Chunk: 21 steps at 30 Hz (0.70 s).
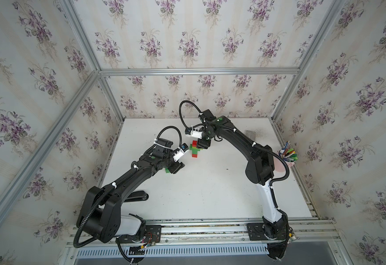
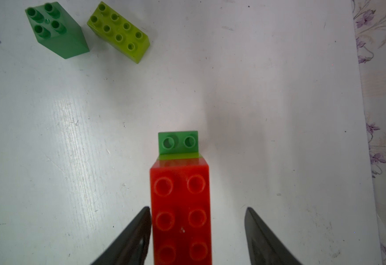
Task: Assemble a spoon with lego
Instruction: Assemble the lego brick with the lego brick.
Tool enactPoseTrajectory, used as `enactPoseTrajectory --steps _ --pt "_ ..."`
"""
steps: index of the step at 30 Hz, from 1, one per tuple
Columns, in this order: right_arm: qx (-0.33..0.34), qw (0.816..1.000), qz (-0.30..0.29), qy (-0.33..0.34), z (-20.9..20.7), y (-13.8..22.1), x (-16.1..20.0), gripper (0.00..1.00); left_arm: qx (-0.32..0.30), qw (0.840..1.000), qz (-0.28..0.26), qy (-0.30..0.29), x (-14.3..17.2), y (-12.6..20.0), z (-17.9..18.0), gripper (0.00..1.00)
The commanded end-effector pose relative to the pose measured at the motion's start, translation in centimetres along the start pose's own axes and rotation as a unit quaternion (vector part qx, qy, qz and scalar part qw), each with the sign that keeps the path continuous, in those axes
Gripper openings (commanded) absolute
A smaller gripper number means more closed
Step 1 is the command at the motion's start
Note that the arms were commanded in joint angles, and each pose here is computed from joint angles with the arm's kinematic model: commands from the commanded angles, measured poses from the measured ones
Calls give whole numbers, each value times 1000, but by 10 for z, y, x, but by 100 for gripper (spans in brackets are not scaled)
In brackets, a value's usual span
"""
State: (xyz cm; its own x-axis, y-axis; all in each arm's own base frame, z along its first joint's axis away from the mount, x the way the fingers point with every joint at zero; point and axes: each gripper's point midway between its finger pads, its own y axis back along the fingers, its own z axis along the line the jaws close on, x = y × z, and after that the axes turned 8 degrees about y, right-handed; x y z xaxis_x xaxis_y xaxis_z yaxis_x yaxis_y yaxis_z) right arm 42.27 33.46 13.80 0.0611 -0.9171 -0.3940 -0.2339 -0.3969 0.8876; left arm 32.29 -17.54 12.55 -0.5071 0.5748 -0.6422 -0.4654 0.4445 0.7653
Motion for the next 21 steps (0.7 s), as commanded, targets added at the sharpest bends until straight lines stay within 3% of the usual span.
enactPoseTrajectory --steps 1,13,17,21 --pt "24 1000 8 2 -9 5 1 66 -1 1000 6 6 2 4 0 66" --pt "17 1000 1 6 -3 11 -1 68 -14 999 25 22 5 9 4 69" --pt "30 999 1 11 -3 25 -6 75 -37 997 54 46 11 19 13 70" --pt "46 999 -11 13 -3 47 -14 85 -63 987 96 108 19 32 24 72"
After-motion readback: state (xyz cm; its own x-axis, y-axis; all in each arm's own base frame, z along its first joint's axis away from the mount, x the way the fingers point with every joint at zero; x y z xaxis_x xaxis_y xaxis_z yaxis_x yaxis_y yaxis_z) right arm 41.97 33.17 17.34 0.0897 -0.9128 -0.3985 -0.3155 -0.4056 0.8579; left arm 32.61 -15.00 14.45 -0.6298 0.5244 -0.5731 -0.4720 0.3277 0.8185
